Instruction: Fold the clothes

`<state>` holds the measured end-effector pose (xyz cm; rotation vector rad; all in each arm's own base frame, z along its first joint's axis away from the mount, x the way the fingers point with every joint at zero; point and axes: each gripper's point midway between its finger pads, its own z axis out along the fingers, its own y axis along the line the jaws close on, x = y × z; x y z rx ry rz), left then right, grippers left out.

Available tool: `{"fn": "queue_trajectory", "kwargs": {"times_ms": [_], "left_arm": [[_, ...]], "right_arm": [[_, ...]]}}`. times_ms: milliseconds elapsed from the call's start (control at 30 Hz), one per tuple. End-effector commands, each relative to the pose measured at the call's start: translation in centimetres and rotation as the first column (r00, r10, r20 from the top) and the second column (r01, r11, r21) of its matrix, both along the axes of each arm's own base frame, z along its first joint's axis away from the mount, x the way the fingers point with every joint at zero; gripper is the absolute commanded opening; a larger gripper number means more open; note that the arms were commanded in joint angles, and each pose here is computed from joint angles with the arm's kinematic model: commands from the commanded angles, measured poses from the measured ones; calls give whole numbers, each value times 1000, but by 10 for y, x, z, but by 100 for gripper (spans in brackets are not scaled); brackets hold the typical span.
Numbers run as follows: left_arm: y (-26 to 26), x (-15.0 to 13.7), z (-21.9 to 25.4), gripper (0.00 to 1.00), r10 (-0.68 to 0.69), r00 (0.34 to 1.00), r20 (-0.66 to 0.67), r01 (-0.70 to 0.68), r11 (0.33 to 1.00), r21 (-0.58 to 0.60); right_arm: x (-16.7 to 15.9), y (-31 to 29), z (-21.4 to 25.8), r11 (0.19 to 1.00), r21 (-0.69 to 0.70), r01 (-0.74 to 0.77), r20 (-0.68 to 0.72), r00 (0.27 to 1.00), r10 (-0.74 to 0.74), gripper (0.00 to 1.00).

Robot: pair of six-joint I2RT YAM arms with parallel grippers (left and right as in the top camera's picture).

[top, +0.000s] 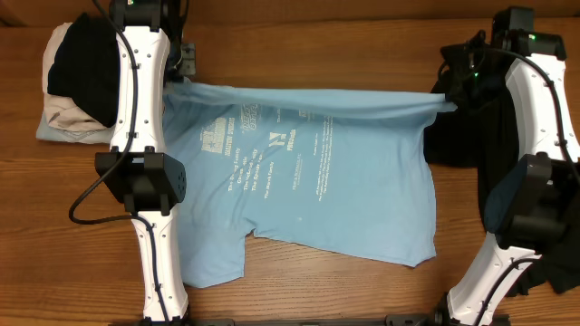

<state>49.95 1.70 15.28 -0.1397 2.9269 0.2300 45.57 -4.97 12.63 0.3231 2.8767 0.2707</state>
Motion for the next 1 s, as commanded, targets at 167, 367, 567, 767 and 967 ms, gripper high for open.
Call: {"fn": "queue_trajectory", "kwargs": {"times_ms": [167,367,567,767,967], "left_arm": [[16,-19,17,4,64,998,-20,-64,998,-19],[12,-42,-25,4,38,981,-191,-44,999,-27],[12,-74,-65,4,26,930,-367,-37,999,-23],[12,-86,-78,4,4,904,-428,-17,1000,-26],[12,-86,-78,11,-11,903,-430,-2,1000,-30]], "right_arm": [[-25,10,10,1000,22,9,-58,998,-8,4],[-56,16,-29,999,45,23,-196,981,-14,4],[-78,19,-50,998,54,26,-277,961,-10,4],[-90,20,-53,998,50,35,-325,946,-17,5],[-108,23,-63,998,58,38,-386,922,-13,9]]}}
